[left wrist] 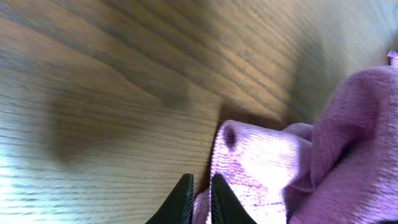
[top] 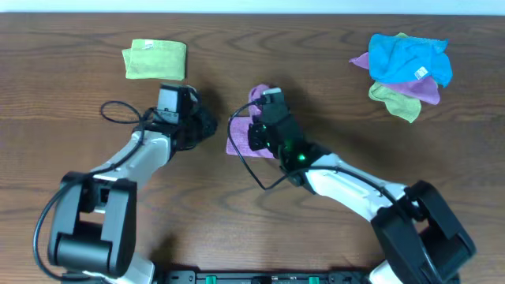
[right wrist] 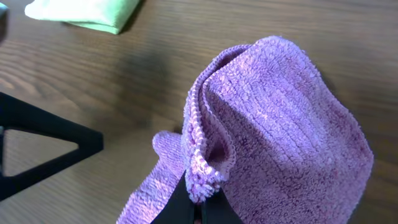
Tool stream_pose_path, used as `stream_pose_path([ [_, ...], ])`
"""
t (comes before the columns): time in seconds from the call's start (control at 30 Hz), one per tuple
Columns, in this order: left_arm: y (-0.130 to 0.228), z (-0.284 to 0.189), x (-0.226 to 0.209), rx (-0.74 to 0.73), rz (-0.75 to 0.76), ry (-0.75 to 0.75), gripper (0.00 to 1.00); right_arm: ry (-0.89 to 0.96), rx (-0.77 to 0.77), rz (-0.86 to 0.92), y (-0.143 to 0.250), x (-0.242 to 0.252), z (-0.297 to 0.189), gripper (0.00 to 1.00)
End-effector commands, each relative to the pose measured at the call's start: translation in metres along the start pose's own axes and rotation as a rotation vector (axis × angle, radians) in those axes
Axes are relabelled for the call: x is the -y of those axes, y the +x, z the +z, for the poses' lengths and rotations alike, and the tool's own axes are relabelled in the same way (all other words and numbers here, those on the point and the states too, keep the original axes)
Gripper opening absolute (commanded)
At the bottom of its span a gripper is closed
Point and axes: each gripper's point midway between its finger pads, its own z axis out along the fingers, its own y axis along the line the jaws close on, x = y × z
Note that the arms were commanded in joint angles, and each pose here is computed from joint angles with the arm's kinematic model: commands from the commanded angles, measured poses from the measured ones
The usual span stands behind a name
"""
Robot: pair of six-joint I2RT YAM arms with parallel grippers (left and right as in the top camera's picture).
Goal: Fold the cloth
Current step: 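Fold the right half with the right gripper over toward the left gripper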
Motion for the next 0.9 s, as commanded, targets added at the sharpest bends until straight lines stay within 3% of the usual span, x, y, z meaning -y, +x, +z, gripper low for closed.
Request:
stream_pose_path([
  [0.0, -0.007, -0.013, -0.003, 0.024, 0.031, -0.003, 0.12, -0.026, -0.012, -0.034, -0.003, -0.012, 0.009, 0.01],
  [0.87, -0.032, -0.043, -0.027, 0.096, -0.002, -0.042, 0.13, -0.075, -0.164, -0.15, 0.05, -0.048, 0.036, 0.01],
])
